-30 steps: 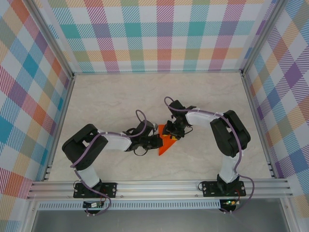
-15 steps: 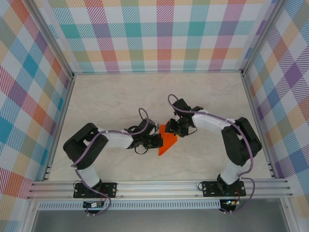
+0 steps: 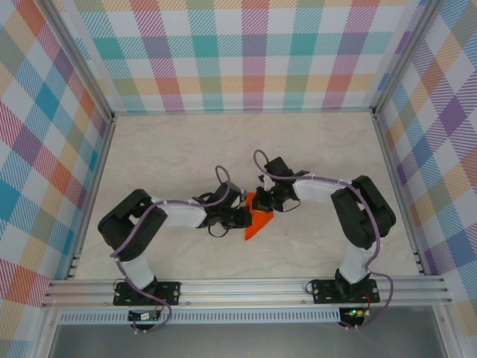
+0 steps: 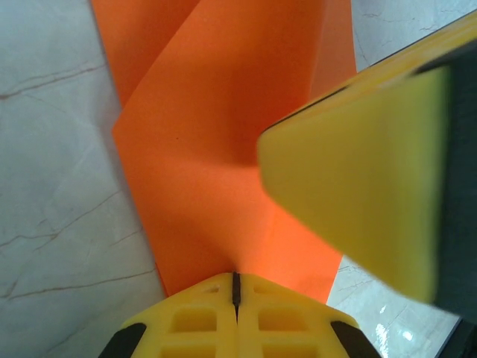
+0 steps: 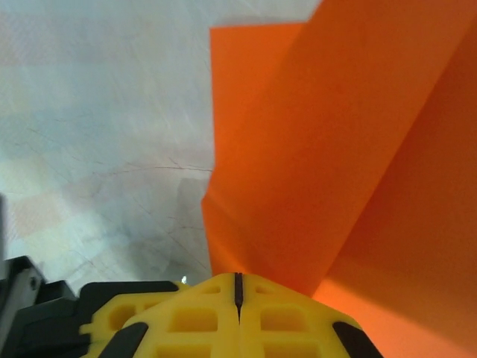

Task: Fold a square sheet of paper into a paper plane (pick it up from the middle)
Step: Fourth fold the wing at the center of the table.

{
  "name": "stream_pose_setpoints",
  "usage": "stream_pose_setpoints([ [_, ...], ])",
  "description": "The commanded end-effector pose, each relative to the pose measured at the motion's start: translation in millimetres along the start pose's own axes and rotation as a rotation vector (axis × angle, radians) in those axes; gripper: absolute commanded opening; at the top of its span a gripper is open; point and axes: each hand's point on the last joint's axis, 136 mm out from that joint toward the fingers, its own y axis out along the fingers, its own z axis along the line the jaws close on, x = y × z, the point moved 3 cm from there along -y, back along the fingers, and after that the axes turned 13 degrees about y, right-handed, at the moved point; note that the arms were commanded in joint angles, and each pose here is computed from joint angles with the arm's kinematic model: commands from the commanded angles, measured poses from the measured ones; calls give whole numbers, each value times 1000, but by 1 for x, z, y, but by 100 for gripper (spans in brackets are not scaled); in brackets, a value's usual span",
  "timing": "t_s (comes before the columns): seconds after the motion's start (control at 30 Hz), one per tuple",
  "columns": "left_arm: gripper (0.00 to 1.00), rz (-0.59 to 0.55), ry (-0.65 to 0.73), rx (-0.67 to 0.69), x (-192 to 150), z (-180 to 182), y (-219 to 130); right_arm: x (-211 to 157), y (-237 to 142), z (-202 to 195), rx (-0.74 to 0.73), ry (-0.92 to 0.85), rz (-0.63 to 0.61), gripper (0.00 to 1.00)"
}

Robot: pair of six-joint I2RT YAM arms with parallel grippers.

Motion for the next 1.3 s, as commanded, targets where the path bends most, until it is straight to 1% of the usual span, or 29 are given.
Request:
stream_pose_setpoints([
  [0.0,0,119,-34,88,-29,23,6,0,8,-2,30,-36,22,0],
  [0.23,0,157,-47,98,-37,26,7,17,10,-30,-9,0,-15,0],
  [0.43,0,200,-50,98,-48,28,10,51,1,-45,-1,32,-73,0],
  [0.57,0,210,-49,100,-50,28,11,75,-11,-54,2,68,-127,0],
  [0.67,0,209,-45,107,-48,28,11,83,-29,-46,35,57,-173,1],
  [0.73,0,209,-44,110,-47,28,11,81,-41,-35,79,29,-191,1],
  [0.83,0,206,-40,115,-45,27,11,70,-46,-25,147,9,-173,1],
  [1.0,0,206,-33,126,-42,27,11,41,-29,-18,217,-40,-73,2],
  [1.1,0,209,-34,133,-43,28,11,30,-21,-12,244,-76,-29,2],
  [1.2,0,216,-37,138,-43,29,11,30,-12,-12,225,-87,6,2],
  [1.27,0,222,-38,145,-44,30,11,35,-8,-12,213,-91,4,2],
])
